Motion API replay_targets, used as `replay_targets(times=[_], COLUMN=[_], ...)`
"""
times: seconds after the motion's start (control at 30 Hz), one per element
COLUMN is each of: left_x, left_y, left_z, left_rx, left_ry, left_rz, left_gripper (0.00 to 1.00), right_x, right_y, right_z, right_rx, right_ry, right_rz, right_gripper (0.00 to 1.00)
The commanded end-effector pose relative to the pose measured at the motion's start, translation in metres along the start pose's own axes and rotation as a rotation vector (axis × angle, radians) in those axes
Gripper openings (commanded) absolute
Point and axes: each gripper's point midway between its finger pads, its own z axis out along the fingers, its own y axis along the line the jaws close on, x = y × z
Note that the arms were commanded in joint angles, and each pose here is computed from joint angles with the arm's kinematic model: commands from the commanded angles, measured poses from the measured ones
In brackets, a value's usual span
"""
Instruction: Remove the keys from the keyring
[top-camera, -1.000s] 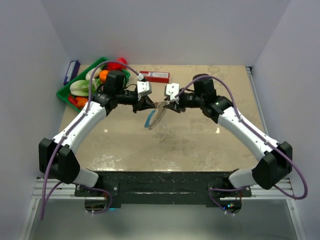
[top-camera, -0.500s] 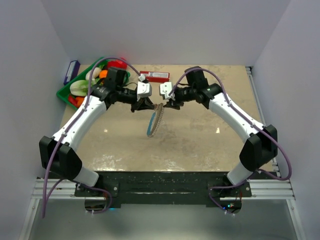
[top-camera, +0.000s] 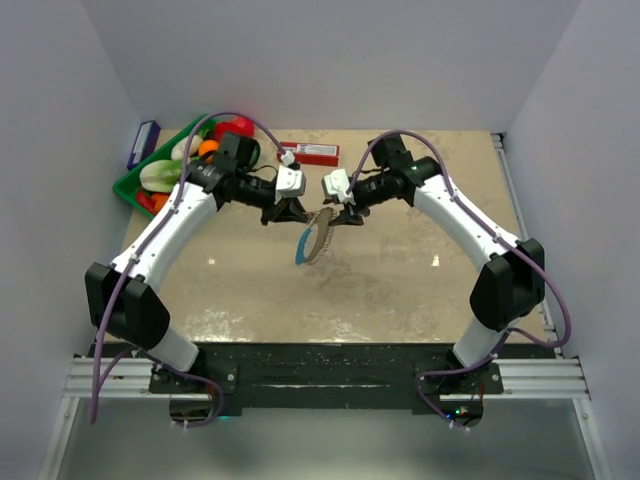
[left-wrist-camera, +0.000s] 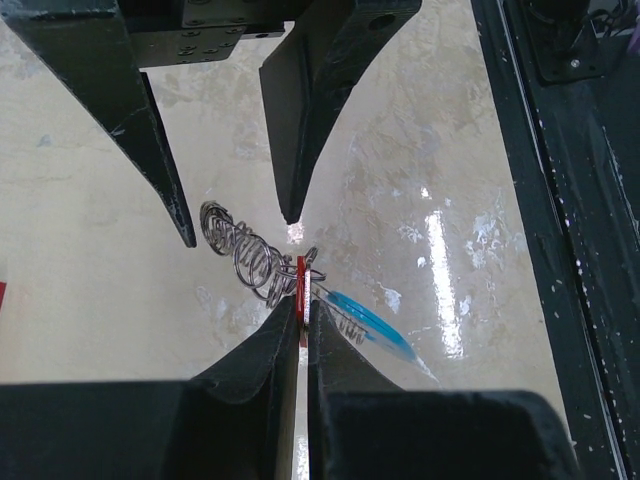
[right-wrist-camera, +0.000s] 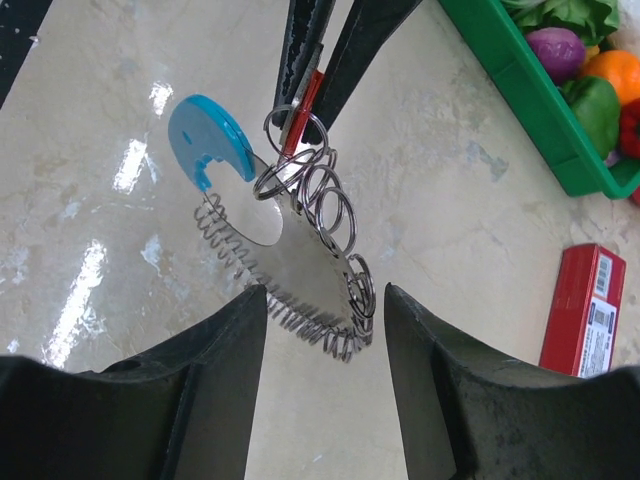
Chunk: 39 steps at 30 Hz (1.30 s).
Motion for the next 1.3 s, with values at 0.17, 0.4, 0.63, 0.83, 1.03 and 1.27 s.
replay_targets(times=[0.17,0.4,0.63,0.83,1.03,1.27], left_x=[-0.015,-0.022,-0.024,-0.019,-0.014,-0.022], left_y=[0.012,0.015,0.017,0.021,0.031,0.046], left_z=[-0.003,-0.007,-0.007,-0.007,-0.010,-0.017], left_rx=[0.016,0.005,-0.004,-0.020,-0.086,-0.203], left_ry=[0.002,0.003,0.003,0.025,0.055,0.042], left_rz=[0.067,0.085,0.086,0.089,0.102,0.132], left_gripper=[0.00,0.00,0.00,0.00,0.00,0.00], right_x=[-0.014,-0.001,0.002,0.002,-0.004,0.000], right_y=[-0.003,0.022,0.027,0.030,0.037,0.025], right_z=[0.003,0.017,0.023,0.016,0.002,-0.013], right_rx=[0.002,-0.086,-0.114,-0.084,-0.058,0.032], right_ry=[-0.074,-0.124,-0.141,-0.107,-0.073,0.036], right_rz=[-0.002,0.070,0.126,0.150,0.136,0.174], right_gripper=[0.38,0.36,0.10,0.00,0.00,0.00])
